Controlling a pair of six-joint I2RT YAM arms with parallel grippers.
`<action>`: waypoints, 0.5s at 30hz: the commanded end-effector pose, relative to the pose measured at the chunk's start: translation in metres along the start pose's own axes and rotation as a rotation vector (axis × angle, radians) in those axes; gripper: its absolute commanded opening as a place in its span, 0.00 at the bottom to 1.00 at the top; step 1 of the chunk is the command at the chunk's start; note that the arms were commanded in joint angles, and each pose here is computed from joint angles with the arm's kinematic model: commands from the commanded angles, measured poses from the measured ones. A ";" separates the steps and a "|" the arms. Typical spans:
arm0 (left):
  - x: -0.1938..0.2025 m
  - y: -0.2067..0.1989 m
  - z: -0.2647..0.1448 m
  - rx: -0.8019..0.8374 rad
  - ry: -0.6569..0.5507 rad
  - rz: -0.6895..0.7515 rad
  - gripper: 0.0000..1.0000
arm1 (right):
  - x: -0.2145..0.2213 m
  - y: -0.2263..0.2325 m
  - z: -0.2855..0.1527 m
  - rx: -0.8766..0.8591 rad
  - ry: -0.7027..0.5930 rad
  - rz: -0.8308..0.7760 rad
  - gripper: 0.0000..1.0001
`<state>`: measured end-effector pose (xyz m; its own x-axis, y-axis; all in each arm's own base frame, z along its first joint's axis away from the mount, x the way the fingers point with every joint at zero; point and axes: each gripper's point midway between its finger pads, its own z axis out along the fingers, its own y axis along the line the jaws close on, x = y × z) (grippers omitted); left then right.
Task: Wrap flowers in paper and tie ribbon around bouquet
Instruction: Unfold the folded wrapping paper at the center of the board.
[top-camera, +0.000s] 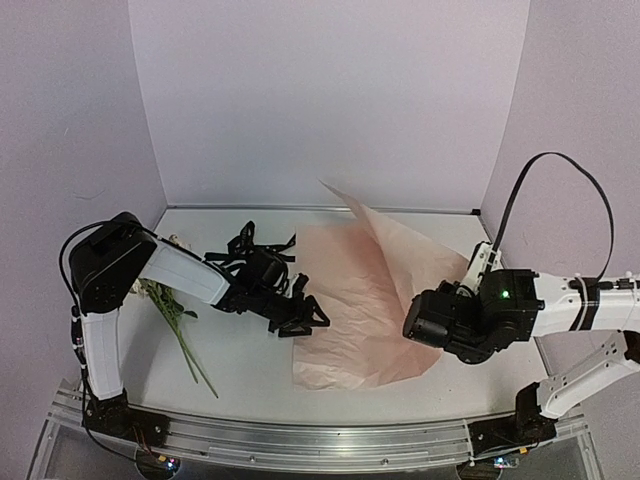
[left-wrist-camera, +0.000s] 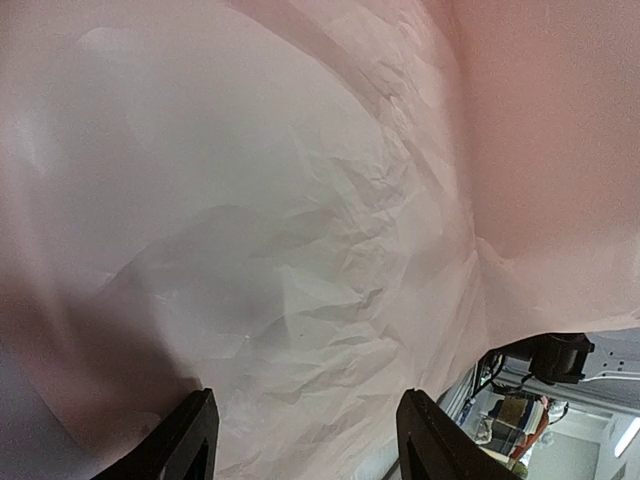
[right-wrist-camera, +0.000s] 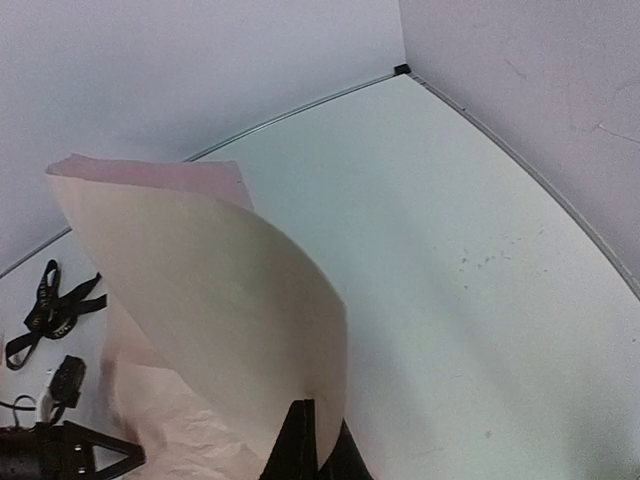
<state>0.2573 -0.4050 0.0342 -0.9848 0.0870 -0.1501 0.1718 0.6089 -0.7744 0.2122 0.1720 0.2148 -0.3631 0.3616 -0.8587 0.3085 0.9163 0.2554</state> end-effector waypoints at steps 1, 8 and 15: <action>0.039 0.090 -0.021 -0.315 0.046 -0.127 0.64 | 0.001 -0.057 0.004 0.128 -0.005 -0.050 0.00; 0.049 0.110 -0.036 -0.383 0.049 -0.129 0.64 | 0.041 -0.085 0.006 0.229 0.119 -0.098 0.08; 0.048 0.138 -0.058 -0.447 0.041 -0.134 0.63 | 0.059 -0.101 0.000 0.223 0.195 -0.185 0.53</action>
<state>0.2607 -0.3553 0.0291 -0.9794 0.0395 -0.1979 0.1693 0.6942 -0.6996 0.1713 0.1166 0.1465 -0.5311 0.2779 -0.8005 0.4094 0.9113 0.0447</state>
